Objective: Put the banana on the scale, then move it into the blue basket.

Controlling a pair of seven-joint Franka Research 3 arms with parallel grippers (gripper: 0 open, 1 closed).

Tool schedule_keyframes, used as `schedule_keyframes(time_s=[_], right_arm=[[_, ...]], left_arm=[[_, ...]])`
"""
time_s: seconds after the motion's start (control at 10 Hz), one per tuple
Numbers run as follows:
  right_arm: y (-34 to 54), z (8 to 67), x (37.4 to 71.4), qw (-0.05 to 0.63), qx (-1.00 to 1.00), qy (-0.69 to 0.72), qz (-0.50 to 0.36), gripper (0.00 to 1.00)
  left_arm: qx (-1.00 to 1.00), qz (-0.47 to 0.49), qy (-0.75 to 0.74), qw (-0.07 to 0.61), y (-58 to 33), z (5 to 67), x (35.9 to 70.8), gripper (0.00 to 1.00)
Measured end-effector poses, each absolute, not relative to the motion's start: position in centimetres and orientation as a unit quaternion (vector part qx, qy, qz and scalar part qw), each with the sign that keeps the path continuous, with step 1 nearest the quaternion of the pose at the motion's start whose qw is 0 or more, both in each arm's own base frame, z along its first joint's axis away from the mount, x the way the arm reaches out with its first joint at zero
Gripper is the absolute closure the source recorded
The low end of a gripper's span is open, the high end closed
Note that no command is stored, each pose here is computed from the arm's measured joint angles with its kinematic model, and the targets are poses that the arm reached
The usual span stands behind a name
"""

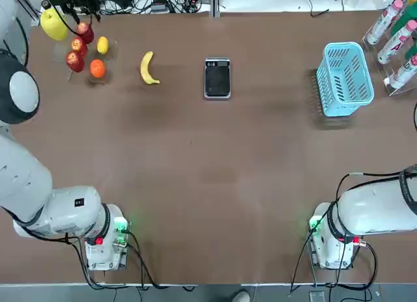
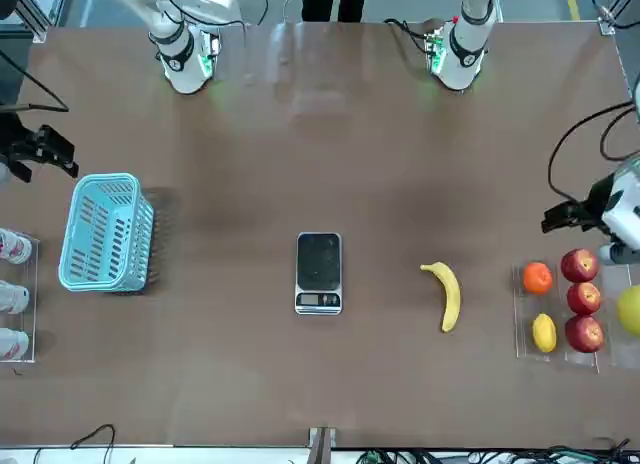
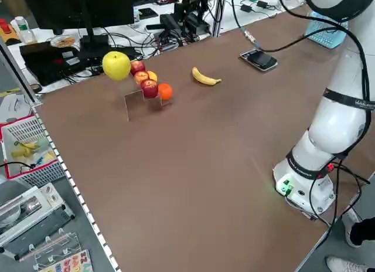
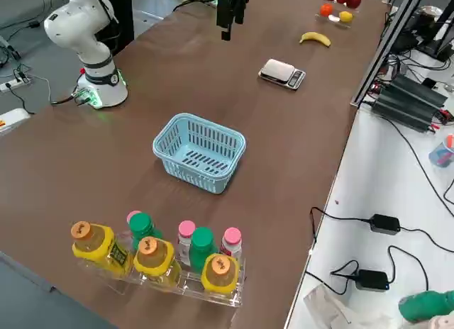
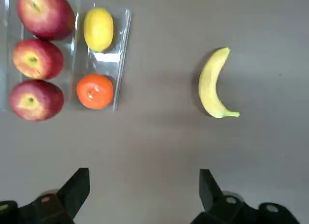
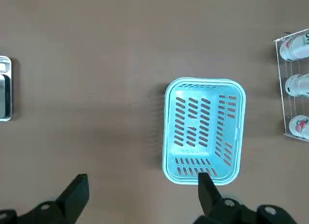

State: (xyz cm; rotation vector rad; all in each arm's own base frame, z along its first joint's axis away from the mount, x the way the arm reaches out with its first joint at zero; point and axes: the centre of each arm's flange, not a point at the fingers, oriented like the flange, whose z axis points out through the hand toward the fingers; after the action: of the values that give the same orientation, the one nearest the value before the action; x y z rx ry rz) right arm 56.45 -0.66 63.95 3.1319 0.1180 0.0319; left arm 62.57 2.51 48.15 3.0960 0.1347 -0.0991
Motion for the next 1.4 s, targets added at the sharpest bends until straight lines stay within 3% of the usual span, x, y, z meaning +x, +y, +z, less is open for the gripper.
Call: schedule_keyframes(time_s=[0.5, 1.4], right_arm=[[-0.6, 63.8, 56.5, 0.004, 0.999, 0.038, 0.009, 0.0], [-0.5, 63.6, 56.4, 0.003, 0.999, 0.039, 0.006, 0.0]], left_arm=[[0.993, -0.014, 0.111, 0.024, 1.4, 34.1, 62.6, 0.0], [0.992, 0.013, 0.12, 0.047, -11.4, 19.9, 65.8, 0.02]])
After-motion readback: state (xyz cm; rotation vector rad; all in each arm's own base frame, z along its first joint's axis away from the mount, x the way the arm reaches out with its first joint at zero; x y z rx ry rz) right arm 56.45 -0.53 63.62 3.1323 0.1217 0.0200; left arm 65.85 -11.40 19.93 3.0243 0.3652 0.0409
